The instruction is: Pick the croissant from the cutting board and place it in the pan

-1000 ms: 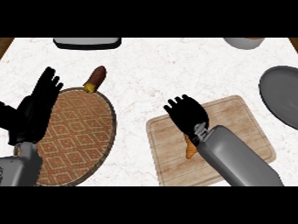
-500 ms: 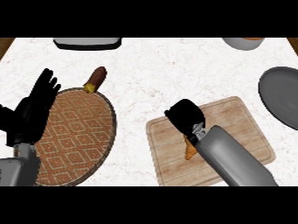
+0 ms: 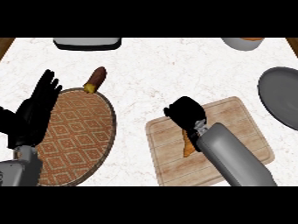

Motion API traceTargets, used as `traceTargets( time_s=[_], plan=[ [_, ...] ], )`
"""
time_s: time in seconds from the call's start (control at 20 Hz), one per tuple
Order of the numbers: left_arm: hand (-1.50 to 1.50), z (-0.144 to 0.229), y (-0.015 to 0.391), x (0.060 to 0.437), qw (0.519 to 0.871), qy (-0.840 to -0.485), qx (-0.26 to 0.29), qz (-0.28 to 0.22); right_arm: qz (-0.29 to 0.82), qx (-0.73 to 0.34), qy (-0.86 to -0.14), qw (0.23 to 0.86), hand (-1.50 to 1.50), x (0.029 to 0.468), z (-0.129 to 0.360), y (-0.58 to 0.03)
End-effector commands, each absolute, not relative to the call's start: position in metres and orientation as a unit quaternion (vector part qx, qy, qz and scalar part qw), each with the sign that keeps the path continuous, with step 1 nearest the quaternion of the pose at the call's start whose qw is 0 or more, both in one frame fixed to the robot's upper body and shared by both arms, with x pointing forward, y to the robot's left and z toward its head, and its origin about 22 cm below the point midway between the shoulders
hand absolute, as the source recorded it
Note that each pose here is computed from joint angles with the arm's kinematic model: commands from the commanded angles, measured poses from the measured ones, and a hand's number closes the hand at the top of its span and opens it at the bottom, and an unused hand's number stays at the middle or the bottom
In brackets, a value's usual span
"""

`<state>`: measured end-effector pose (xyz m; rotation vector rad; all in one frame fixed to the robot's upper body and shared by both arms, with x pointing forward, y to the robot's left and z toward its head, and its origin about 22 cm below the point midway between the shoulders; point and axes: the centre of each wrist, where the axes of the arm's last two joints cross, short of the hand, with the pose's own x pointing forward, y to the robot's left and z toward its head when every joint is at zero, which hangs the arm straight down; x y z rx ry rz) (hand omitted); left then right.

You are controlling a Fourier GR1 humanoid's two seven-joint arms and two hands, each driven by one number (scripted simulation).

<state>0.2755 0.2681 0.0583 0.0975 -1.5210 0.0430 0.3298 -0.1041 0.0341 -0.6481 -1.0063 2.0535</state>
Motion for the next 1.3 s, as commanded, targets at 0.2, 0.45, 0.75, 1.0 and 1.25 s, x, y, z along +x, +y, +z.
traceTargets(
  time_s=[0.2,0.45,0.75,1.0,1.25],
  plan=[
    [0.0,0.074,0.272,0.272,0.725,-0.687,0.053,0.02,0.703,-0.317,-0.48,0.418,1.5,0.301,0.044,-0.122],
    [0.0,0.053,0.29,0.264,0.728,-0.682,0.063,0.034,0.563,-0.394,-0.516,0.511,1.5,0.288,0.07,-0.181],
    [0.0,0.058,0.282,0.265,0.73,-0.68,0.06,0.036,0.474,-0.494,-0.599,0.415,1.5,0.245,0.146,-0.198],
    [0.0,0.059,0.272,0.27,0.725,-0.687,0.044,0.018,0.45,-0.512,-0.597,0.422,1.5,0.21,0.188,-0.226],
    [0.0,0.051,0.268,0.271,0.727,-0.685,0.044,0.017,0.388,-0.517,-0.61,0.459,1.5,0.214,0.195,-0.242]
  ],
)
